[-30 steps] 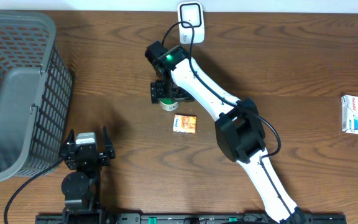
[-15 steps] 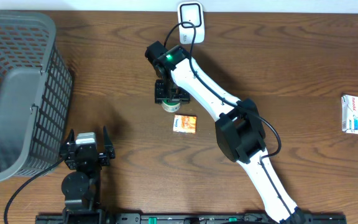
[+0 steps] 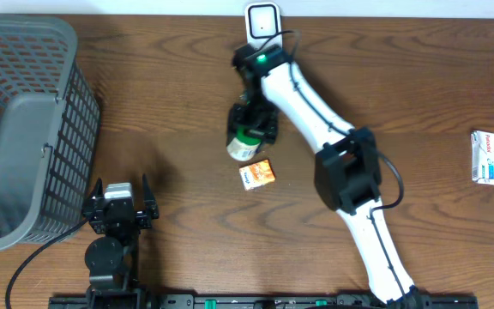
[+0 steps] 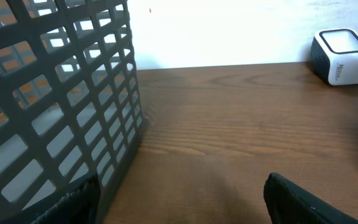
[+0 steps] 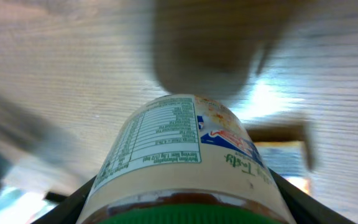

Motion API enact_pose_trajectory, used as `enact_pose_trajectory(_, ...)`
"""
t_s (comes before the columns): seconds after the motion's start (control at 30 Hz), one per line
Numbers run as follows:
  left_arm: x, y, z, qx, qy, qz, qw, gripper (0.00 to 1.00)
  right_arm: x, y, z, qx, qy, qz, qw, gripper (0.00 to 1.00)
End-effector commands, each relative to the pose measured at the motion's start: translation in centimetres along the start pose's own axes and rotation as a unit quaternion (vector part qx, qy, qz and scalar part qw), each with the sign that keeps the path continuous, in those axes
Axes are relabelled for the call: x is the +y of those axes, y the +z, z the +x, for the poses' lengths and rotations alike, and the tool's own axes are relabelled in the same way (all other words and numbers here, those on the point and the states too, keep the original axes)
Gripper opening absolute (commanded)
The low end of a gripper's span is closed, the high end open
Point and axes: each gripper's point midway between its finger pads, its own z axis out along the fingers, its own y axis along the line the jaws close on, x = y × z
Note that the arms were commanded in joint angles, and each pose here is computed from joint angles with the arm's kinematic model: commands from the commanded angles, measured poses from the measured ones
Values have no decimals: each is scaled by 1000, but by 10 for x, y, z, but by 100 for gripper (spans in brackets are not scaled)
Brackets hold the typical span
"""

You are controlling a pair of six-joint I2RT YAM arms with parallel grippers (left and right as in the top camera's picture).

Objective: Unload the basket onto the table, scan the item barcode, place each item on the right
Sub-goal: 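Hold the jar's label against the white scanner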

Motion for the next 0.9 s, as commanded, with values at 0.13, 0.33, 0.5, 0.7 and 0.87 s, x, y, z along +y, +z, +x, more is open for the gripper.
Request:
enact_pose_trajectory(0.13, -1, 1, 17, 25, -2, -1, 1000, 84, -43, -42, -12, 41, 73, -49, 995, 41)
enact_pose_trajectory(0.33, -1, 1, 17, 25, -2, -1, 1000, 84, -67, -54, -14, 56, 85, -52, 994, 36)
enact_pose_trajectory(0.5, -1, 1, 17, 25, -2, -1, 1000, 84, -62, -55, -23, 33, 52, -61, 996, 27)
enact_pose_trajectory(0.7, -1, 2, 18, 25, -2, -1, 1000, 84, -35, -83, -77, -126, -53, -55, 989, 28)
enact_pose_trajectory(0.87, -1, 1, 17, 25, -2, -1, 1000, 85, 7, -146, -130, -316, -164, -46, 933, 36)
